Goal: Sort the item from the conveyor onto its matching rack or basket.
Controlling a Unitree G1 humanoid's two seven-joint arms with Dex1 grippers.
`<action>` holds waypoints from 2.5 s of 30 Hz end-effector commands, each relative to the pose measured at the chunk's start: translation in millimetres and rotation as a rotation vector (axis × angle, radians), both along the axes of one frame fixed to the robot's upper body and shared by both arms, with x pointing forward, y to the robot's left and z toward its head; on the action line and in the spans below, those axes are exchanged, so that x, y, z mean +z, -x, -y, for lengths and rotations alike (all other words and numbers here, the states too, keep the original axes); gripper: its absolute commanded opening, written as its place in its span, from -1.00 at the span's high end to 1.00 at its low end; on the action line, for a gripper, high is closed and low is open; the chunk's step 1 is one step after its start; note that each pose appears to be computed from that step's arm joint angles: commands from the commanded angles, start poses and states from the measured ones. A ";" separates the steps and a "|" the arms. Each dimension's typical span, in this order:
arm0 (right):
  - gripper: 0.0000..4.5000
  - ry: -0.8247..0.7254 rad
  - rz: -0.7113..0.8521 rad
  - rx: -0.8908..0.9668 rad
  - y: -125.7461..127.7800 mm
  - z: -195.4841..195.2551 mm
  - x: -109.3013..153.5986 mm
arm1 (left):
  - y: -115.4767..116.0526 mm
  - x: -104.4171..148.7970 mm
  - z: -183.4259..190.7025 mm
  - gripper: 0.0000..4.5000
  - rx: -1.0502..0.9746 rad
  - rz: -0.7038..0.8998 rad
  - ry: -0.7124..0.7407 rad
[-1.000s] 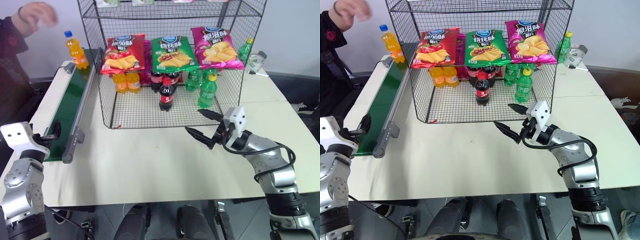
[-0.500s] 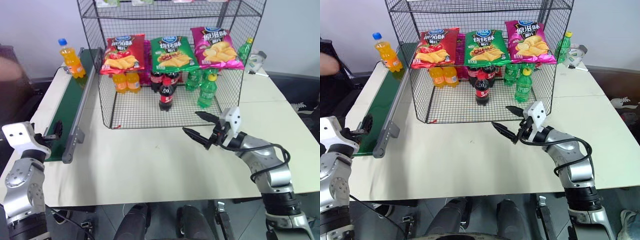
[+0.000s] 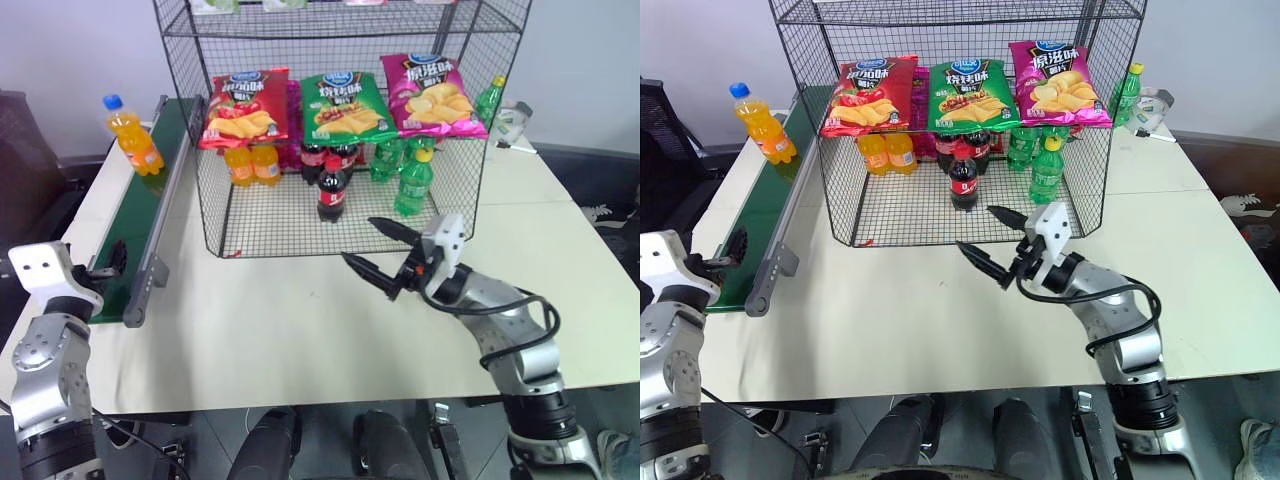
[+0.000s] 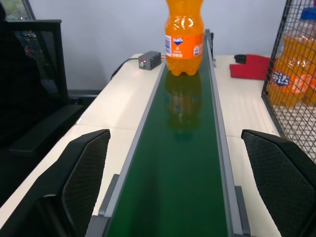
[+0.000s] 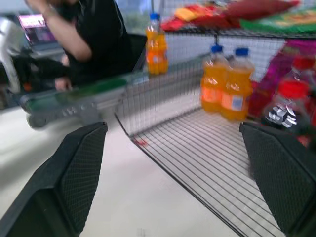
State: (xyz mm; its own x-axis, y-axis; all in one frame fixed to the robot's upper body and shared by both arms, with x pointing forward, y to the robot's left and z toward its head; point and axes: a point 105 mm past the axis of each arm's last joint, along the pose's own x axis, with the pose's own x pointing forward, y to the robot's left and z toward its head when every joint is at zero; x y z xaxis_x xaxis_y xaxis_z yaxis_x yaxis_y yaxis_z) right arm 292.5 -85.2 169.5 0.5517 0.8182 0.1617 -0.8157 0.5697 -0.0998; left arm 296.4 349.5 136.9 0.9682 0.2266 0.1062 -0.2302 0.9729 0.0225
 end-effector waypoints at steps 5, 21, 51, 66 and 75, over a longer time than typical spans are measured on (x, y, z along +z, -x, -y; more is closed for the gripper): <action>-1.00 -0.087 0.079 0.002 14.0 -15.1 27.8 | -1.1 14.7 -5.0 -0.98 -0.001 0.036 -0.052; -1.00 -0.148 0.038 0.035 28.4 -29.5 30.7 | -5.4 12.6 -6.9 -0.98 -0.002 0.041 -0.048; -1.00 -0.162 0.004 0.073 30.7 -32.7 25.8 | -3.8 34.1 -12.7 -0.98 -0.036 0.057 -0.087; -1.00 -0.163 0.003 0.069 30.4 -32.4 27.6 | -3.0 64.5 2.7 -0.10 -0.098 0.134 -0.107; -1.00 -0.126 0.020 0.052 27.1 -24.5 27.6 | -11.0 126.7 97.9 -0.10 -0.550 0.203 -0.103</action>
